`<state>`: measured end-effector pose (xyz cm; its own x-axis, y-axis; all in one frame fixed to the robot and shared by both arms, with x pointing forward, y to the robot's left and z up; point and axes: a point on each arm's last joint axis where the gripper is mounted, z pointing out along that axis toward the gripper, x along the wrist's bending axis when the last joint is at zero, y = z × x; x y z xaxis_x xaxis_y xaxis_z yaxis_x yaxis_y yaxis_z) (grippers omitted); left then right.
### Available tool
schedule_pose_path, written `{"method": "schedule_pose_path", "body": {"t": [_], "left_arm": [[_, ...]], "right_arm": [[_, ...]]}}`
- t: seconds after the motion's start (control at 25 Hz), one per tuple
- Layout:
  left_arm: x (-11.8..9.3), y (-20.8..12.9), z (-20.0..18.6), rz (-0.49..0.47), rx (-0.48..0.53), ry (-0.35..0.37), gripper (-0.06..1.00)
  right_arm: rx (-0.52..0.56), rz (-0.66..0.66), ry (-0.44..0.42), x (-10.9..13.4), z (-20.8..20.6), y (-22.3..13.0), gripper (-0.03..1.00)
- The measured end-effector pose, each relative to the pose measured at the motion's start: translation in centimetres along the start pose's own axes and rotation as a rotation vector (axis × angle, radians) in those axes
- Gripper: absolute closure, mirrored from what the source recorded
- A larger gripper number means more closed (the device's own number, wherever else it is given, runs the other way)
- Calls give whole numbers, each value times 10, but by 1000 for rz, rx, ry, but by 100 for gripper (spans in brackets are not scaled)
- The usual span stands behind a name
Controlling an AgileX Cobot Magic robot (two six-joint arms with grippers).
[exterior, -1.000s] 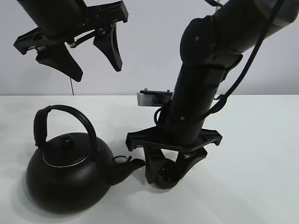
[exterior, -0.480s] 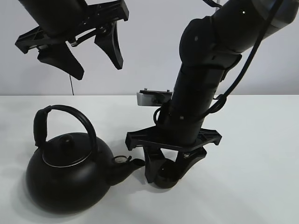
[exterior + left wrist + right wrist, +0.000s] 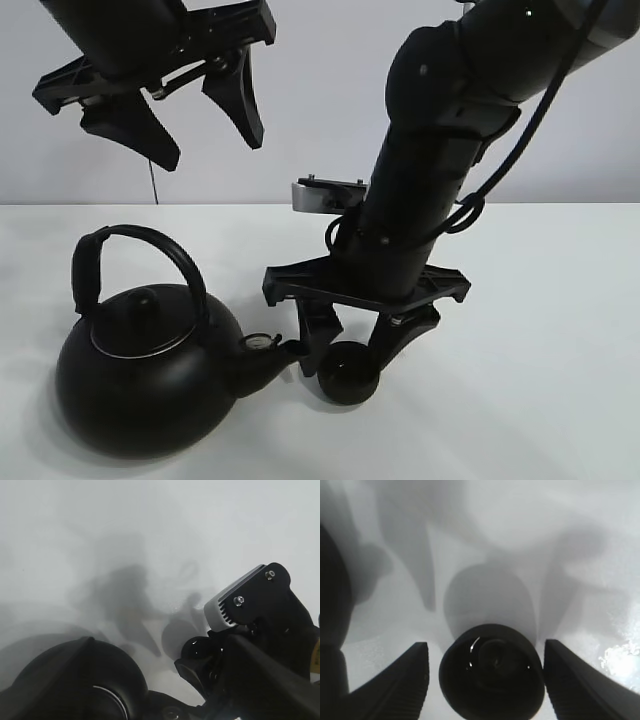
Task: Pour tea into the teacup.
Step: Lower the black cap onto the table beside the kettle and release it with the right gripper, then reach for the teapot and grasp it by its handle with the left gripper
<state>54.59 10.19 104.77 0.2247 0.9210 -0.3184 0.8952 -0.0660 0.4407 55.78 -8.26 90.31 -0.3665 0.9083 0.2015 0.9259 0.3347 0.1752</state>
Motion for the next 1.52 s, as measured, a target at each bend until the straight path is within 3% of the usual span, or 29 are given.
{"method": "schedule_pose_path", "body": {"t": [0.36, 0.6, 1.0, 1.52], "left_arm": [[0, 0, 0, 0, -2, -1, 42], [0, 0, 0, 0, -3, -1, 42], [0, 0, 0, 0, -3, -1, 42], [0, 0, 0, 0, -3, -1, 42]], "right_arm": [[-58, 44, 8, -6, -25, 5, 51], [-37, 52, 0, -14, -45, 2, 51], [-97, 27, -9, -15, -118, -12, 51], [-200, 172, -18, -55, -205, -44, 51]]}}
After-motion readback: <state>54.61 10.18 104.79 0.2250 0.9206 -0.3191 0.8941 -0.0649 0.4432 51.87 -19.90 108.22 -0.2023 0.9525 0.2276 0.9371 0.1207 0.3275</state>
